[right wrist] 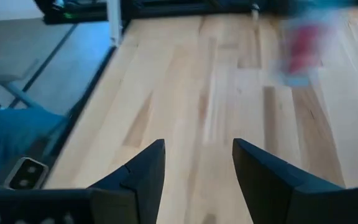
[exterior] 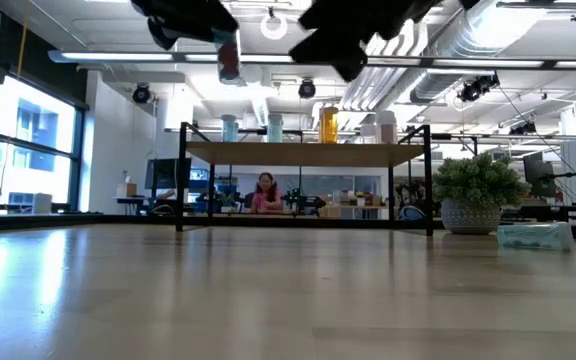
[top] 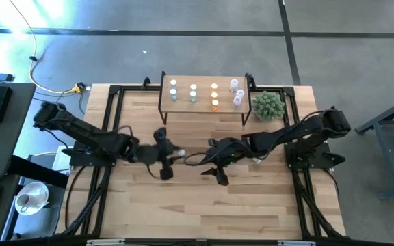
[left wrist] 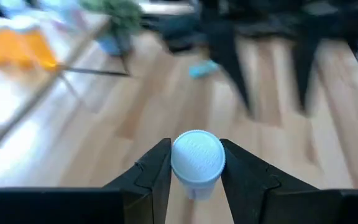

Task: Pick and place medicine bottles onto shelf by color
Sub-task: Put the blue pill bottle on the shelf aligned with the other blue pill bottles

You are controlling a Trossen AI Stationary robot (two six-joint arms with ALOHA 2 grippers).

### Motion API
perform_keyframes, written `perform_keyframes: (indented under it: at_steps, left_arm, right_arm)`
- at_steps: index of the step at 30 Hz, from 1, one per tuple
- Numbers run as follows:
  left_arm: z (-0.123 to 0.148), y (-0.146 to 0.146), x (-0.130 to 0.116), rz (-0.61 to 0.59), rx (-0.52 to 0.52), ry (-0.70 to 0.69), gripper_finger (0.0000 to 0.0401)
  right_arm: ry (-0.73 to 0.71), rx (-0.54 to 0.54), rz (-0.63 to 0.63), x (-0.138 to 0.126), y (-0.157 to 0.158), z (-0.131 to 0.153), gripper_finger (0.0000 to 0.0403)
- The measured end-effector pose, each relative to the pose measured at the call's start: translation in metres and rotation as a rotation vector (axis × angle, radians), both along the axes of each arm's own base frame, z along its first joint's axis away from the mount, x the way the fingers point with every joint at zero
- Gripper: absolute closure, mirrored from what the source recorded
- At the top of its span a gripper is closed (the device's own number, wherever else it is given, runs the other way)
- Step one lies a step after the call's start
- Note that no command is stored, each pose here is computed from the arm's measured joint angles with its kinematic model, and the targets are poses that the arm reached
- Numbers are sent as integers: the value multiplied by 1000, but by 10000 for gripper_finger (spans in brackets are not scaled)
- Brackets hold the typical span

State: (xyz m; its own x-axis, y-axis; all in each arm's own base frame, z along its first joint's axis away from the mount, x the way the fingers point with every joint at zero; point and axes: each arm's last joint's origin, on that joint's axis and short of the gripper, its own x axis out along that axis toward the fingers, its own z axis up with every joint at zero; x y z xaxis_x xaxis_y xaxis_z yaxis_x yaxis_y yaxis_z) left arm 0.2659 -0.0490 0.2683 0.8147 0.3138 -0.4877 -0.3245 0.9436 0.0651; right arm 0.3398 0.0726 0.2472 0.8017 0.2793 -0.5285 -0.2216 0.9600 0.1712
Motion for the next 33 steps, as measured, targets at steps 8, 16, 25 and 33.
perform_keyframes:
  at_steps: [8,16,25,33]
  left_arm:
    - [25,53,-23,192,-1,-46,288]
    - [27,107,-32,372,-9,-46,288]
    - [25,151,-44,468,-70,-49,288]
    - [44,170,-54,509,-100,-63,288]
  right_arm:
    - [-58,-70,63,-19,23,20,224]
    - [-68,-104,59,-26,37,22,224]
    - [-66,-107,47,-25,34,22,224]
    - [-67,-117,31,-25,33,22,224]
